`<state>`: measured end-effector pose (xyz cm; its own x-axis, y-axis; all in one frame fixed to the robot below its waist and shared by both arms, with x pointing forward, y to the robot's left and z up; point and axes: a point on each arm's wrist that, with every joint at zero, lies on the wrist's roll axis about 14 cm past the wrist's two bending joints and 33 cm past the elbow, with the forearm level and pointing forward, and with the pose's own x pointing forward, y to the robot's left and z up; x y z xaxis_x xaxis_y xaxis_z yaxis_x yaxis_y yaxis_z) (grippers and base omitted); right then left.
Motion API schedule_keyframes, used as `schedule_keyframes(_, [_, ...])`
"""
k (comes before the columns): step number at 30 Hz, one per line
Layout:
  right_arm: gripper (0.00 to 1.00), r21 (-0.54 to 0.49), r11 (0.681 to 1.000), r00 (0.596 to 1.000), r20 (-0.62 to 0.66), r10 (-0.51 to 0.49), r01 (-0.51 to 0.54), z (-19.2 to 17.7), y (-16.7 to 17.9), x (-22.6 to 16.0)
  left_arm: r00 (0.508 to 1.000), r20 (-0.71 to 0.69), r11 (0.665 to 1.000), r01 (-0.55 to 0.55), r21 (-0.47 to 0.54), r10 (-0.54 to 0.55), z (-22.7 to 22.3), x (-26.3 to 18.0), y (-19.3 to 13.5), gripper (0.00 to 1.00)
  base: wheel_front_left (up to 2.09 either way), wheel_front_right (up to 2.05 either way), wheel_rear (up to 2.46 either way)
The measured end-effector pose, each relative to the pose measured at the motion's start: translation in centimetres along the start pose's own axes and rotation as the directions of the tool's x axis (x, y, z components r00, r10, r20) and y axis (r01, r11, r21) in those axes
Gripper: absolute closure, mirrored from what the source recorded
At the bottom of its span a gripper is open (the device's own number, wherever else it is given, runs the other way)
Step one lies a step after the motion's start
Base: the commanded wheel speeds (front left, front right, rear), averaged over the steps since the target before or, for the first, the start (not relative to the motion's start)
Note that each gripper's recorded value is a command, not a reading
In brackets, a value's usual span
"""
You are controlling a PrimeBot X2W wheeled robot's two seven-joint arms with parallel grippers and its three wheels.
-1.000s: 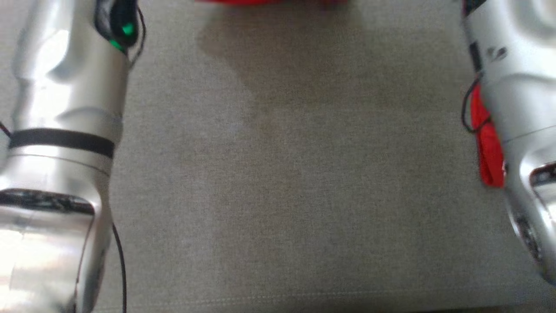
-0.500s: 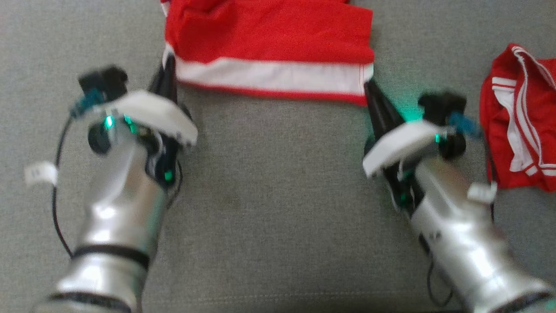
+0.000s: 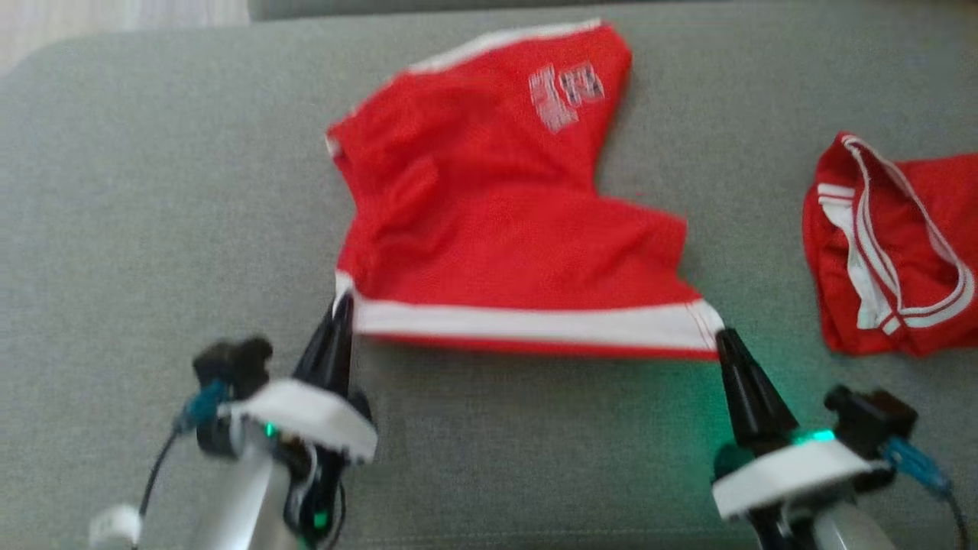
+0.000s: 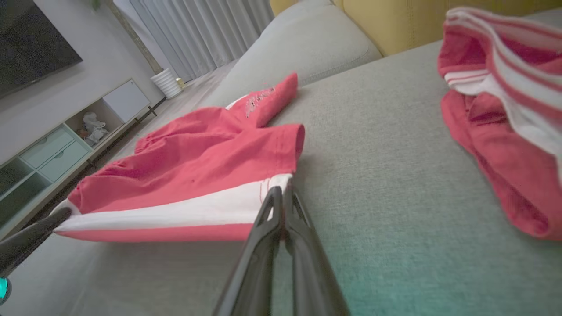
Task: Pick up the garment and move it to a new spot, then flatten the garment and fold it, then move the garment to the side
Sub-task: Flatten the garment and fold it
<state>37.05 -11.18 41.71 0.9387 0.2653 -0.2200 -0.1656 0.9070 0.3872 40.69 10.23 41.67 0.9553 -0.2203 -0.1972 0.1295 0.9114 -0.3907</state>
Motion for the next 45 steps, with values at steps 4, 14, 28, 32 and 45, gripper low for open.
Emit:
schedule_keyframes(4, [1.0, -0.014, 1.0, 1.0, -0.016, -0.011, 0.011, 0.7, 0.7, -3.1, 0.999, 0.03, 0.999, -0.03, -0.01, 0.03, 0.1, -3.4, 0.2, 1.0, 0.0, 0.0, 0.0])
schedule_keyframes(14, [1.0, -0.005, 0.999, 0.991, -0.123, -0.05, 0.05, -0.1, 1.7, -9.2, 0.993, 0.009, 0.993, -0.115, -0.033, 0.116, 0.1, -9.9, 0.4, 1.0, 0.0, 0.0, 0.0])
schedule_keyframes(28, [1.0, -0.048, 0.999, 0.999, -0.033, -0.017, 0.015, 3.9, 1.5, -3.9, 0.994, -0.05, 0.992, -0.104, -0.075, 0.101, 1.2, -7.2, 0.6, 1.0, 0.0, 0.0, 0.0])
schedule_keyframes(32, [1.0, -0.073, 0.997, 1.0, 0.018, 0.023, -0.021, 6.1, 1.8, 0.6, 0.994, -0.031, 0.99, -0.106, -0.094, 0.103, 2.7, -4.2, 1.3, 1.0, 0.0, 0.0, 0.0])
schedule_keyframes(45, [1.0, -0.179, 0.976, 0.992, -0.056, 0.117, -0.125, 7.7, 1.7, 14.8, 0.993, -0.088, 0.982, -0.096, -0.162, 0.083, 3.3, 4.9, 3.3, 1.0, 0.0, 0.0, 0.0])
